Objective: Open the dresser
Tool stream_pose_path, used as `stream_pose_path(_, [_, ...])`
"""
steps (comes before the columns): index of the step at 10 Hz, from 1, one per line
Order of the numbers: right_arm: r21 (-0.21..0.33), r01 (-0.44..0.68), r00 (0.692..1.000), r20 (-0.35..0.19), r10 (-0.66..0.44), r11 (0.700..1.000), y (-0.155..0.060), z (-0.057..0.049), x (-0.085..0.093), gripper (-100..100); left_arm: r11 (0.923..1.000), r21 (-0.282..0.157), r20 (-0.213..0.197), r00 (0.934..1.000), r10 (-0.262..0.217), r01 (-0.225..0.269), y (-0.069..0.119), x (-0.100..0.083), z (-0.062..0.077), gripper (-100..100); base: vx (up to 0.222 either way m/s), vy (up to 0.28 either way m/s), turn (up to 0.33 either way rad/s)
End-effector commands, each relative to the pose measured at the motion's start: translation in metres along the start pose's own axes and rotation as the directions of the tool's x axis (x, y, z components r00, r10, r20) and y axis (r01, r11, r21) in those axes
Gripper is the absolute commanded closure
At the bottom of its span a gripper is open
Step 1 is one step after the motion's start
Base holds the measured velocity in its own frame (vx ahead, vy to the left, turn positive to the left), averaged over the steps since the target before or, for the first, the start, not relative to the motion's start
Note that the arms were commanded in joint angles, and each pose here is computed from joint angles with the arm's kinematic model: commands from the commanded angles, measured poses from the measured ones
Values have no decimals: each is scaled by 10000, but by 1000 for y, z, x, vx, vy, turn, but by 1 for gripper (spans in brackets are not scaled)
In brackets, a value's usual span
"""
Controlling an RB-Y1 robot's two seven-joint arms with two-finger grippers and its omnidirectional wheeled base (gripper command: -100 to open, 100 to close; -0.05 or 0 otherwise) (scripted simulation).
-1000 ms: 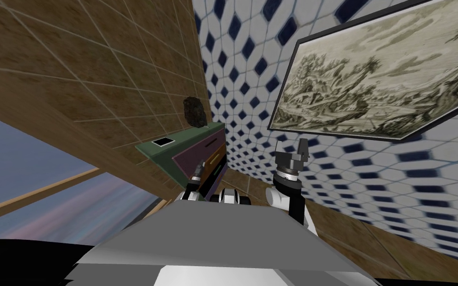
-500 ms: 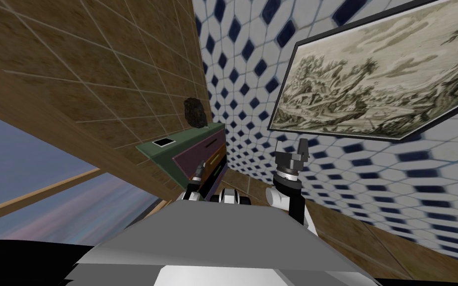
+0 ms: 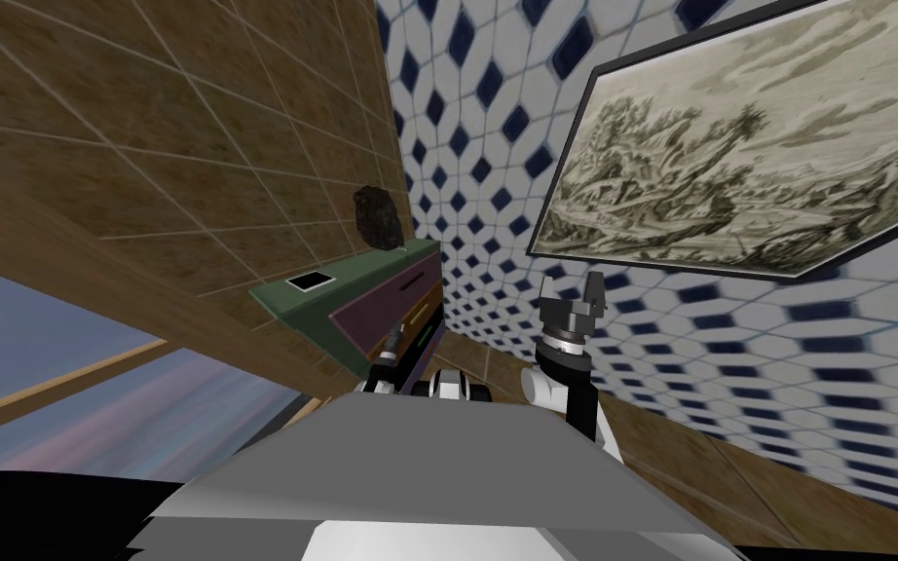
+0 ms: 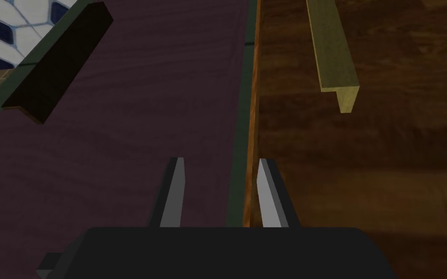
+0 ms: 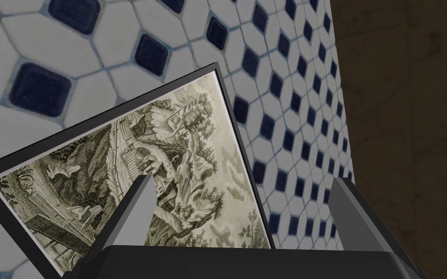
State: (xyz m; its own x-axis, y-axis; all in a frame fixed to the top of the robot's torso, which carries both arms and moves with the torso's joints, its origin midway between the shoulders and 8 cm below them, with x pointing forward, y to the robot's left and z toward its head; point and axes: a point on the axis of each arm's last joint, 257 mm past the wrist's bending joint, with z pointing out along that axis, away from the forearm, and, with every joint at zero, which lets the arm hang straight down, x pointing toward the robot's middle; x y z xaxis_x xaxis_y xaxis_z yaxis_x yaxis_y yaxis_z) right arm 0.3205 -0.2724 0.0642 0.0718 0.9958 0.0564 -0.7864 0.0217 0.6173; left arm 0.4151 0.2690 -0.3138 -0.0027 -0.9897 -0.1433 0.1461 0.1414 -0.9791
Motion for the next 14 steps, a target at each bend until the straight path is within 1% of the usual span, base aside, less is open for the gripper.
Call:
stream_pose_path(1, [0, -1, 10000, 0, 1, 10000, 0, 0, 0, 0, 9987, -495, 130, 9999, -73, 80, 22, -2, -4, -100, 25, -2, -12])
stream_pose_path(3, [1, 1, 10000, 0, -1, 10000, 0, 0, 0, 0, 9959, -819, 215, 9991, -364, 380, 37, 8, -9, -100, 41, 11, -14])
stream_pose_path(5, [1, 1, 10000, 0, -1, 10000, 0, 0, 0, 0, 9914, -1067, 332, 9968, -727, 759, 48, 22, -13, -100, 38, 1, -15])
stream_pose_path(6, [0, 1, 10000, 0, -1, 10000, 0, 0, 0, 0, 9854, -1224, 468, 9925, -1131, 1181, 55, 38, -15, -100, 55, 6, -10])
stream_pose_path(7, [1, 2, 10000, 0, -2, 10000, 0, 0, 0, 0, 9826, -1266, 527, 9901, -1302, 1359, 56, 45, -16, -100, 50, 4, -1])
stream_pose_path(8, [0, 1, 10000, 0, -1, 10000, 0, 0, 0, 0, 9808, -1285, 562, 9885, -1404, 1466, 57, 50, -16, -100, 6, -6, 15])
stream_pose_path(9, [0, 0, 10000, 0, 0, 10000, 0, 0, 0, 0, 9824, -1257, 531, 9898, -1322, 1380, 55, 45, -15, -100, 0, 0, 0])
stream_pose_path(10, [-1, -1, 10000, 0, 1, 10000, 0, 0, 0, 0, 9819, -1265, 537, 9894, -1349, 1407, 52, 45, -4, -100, 24, -13, 40])
stream_pose_path(11, [0, -1, 10000, 0, 1, 10000, 0, 0, 0, 0, 9824, -1237, 535, 9895, -1343, 1400, 53, 45, -9, -100, 8, -12, 15])
stream_pose_path(12, [-1, -1, 10000, 0, 1, 10000, 0, 0, 0, 0, 9821, -1255, 535, 9895, -1344, 1402, 53, 45, -9, 100, 0, 0, 0])
stream_pose_path(14, [-1, -4, 10000, 1, 4, 10000, 0, 0, 0, 0, 9821, -1255, 506, 9896, -1350, 1404, 50, 51, -6, 100, -68, -142, 20])
